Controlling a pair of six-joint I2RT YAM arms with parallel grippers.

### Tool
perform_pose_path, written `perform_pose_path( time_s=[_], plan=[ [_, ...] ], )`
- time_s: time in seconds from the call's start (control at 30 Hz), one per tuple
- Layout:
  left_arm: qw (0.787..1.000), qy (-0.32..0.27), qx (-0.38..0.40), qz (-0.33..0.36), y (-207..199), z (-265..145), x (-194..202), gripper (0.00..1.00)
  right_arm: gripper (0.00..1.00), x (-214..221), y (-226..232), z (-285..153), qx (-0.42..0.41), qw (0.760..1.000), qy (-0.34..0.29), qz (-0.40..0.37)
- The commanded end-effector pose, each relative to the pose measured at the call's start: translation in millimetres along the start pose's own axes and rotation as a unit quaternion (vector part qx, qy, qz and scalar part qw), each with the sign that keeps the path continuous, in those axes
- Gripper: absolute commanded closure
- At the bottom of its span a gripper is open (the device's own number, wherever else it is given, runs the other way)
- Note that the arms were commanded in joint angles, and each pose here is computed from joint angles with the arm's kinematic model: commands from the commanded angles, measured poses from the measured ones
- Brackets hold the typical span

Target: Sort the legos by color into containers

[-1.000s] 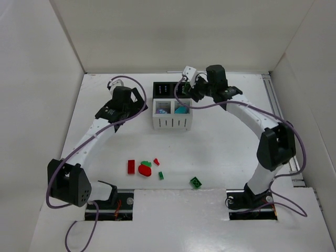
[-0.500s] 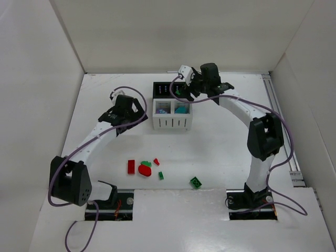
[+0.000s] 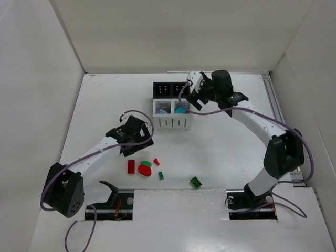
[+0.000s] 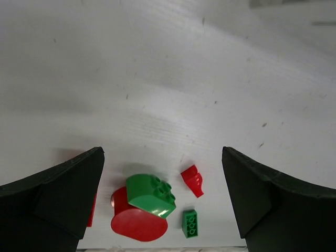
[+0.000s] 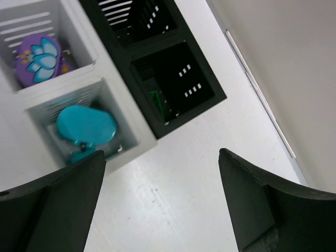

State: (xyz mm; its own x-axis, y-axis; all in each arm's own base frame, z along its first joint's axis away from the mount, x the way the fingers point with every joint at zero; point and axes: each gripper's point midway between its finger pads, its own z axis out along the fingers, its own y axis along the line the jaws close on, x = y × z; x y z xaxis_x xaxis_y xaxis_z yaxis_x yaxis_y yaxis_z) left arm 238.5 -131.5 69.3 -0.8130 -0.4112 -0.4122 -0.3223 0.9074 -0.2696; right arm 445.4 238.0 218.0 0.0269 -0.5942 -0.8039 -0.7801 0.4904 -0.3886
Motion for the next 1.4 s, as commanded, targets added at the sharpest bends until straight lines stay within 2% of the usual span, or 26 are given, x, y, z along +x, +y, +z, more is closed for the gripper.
perform_pose_path(
  time_s=[0.0, 0.37, 0.6, 0.77, 0.93, 1.03, 1.13, 1.17, 1.23, 1.3, 1.37],
  plan=[
    [1.0, 0.019, -0.015, -0.011, 9, -7, 25, 0.08, 0.07, -5, 4, -26, 0.019, 1.0, -0.018, 0.008],
    [0.997, 0.038, -0.01, 0.072, -3, -9, 69, 0.09, 0.07, 34, 73, -60, -0.024, 0.999, 0.009, 0.021],
    [0.993, 0.036, -0.098, 0.062, 27, -8, 85, 0.09, 0.07, 36, 81, -76, -0.018, 1.0, 0.011, 0.022],
    [0.99, 0.03, -0.117, 0.066, 30, -6, 87, 0.09, 0.07, 36, 85, -77, -0.021, 1.0, 0.009, 0.02],
    [0.987, 0.018, -0.138, 0.081, 32, -2, 85, 0.14, 0.07, 37, 85, -81, -0.018, 1.0, 0.012, 0.02],
    [0.985, 0.017, -0.149, 0.085, 33, 4, 85, 0.19, 0.07, 39, 85, -83, -0.013, 1.0, 0.014, 0.02],
    [0.984, 0.019, -0.149, 0.092, 30, 8, 89, 0.2, 0.07, 41, 85, -87, -0.01, 1.0, 0.02, 0.021],
    [0.984, 0.014, -0.151, 0.093, 31, 9, 87, 0.26, 0.07, 38, 84, -89, -0.007, 1.0, 0.016, 0.019],
    [0.984, 0.014, -0.151, 0.093, 30, 11, 88, 0.31, 0.07, 40, 84, -91, -0.003, 1.0, 0.019, 0.019],
    [0.986, 0.01, -0.14, 0.093, 23, 11, 87, 0.41, 0.07, 37, 82, -94, 0.0, 1.0, 0.014, 0.018],
    [0.986, 0.014, -0.132, 0.099, 19, 10, 90, 0.47, 0.07, 34, 82, -96, 0.003, 1.0, 0.01, 0.016]
  ],
)
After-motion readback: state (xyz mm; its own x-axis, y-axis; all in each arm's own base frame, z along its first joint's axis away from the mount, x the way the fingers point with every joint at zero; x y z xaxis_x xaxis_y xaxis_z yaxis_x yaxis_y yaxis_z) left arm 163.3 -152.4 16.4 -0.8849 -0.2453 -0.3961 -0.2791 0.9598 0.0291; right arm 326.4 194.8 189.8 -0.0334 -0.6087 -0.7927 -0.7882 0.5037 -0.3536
